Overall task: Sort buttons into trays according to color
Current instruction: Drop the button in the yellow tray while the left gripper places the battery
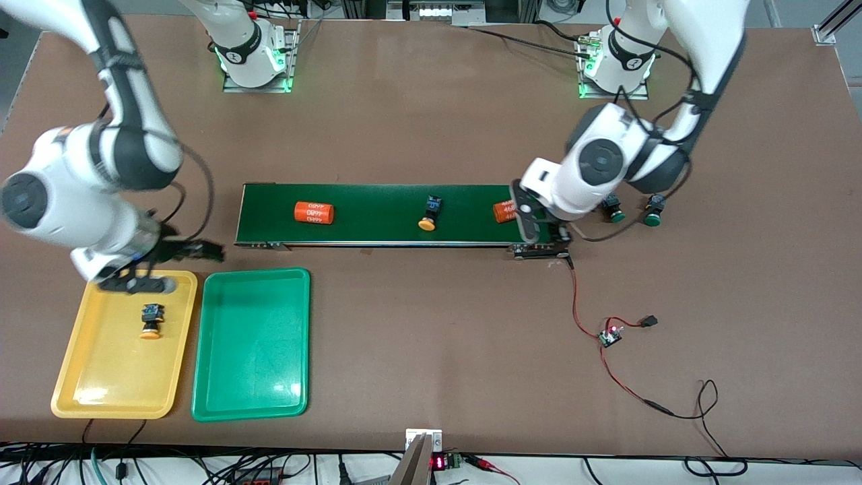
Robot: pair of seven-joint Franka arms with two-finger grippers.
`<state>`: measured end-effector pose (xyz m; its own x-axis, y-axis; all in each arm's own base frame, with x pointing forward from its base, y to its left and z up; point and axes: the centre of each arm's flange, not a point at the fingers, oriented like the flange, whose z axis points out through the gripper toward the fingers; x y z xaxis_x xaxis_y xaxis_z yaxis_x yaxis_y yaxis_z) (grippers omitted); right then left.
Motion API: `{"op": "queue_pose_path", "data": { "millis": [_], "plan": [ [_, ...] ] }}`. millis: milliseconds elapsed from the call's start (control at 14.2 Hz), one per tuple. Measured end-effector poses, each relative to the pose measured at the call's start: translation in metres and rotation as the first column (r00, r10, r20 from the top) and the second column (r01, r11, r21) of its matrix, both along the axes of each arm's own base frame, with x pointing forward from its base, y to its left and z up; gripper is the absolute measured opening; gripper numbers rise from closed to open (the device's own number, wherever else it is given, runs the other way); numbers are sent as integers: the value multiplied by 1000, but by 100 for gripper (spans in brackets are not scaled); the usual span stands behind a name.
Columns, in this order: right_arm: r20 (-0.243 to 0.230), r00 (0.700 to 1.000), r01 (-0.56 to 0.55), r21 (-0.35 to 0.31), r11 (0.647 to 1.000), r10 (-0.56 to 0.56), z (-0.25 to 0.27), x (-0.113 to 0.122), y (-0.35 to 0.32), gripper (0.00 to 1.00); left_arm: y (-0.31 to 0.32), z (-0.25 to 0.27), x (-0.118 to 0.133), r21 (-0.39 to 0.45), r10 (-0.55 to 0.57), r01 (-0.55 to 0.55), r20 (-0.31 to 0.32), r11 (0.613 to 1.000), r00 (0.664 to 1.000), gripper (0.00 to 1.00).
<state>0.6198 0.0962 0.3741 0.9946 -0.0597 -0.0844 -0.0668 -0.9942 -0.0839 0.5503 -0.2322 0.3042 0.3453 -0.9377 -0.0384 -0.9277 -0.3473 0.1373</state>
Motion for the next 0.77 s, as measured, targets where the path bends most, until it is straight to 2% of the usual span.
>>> {"op": "queue_pose_path", "data": {
  "millis": [140, 211, 351, 491, 772],
  "plan": [
    [7, 999, 46, -6, 999, -46, 1, -30, 65, 100, 43, 9, 16, 49, 156, -154, -29, 987, 987, 100],
    [19, 998, 66, -5, 998, -66, -2, -43, 100, 100, 65, 7, 21, 81, 248, -244, -41, 966, 968, 100],
    [46, 992, 116, 10, 993, -116, -9, -71, 175, 100, 102, -1, 23, 151, 420, -407, -66, 901, 905, 100],
    [60, 989, 133, 17, 991, -133, -23, -103, 242, 100, 118, -9, 19, 225, 583, -557, -70, 799, 809, 100],
    [88, 983, 165, -69, 984, -159, -66, -149, 309, 100, 129, -30, 1, 361, 826, -767, -14, 530, 564, 100]
  ]
}}
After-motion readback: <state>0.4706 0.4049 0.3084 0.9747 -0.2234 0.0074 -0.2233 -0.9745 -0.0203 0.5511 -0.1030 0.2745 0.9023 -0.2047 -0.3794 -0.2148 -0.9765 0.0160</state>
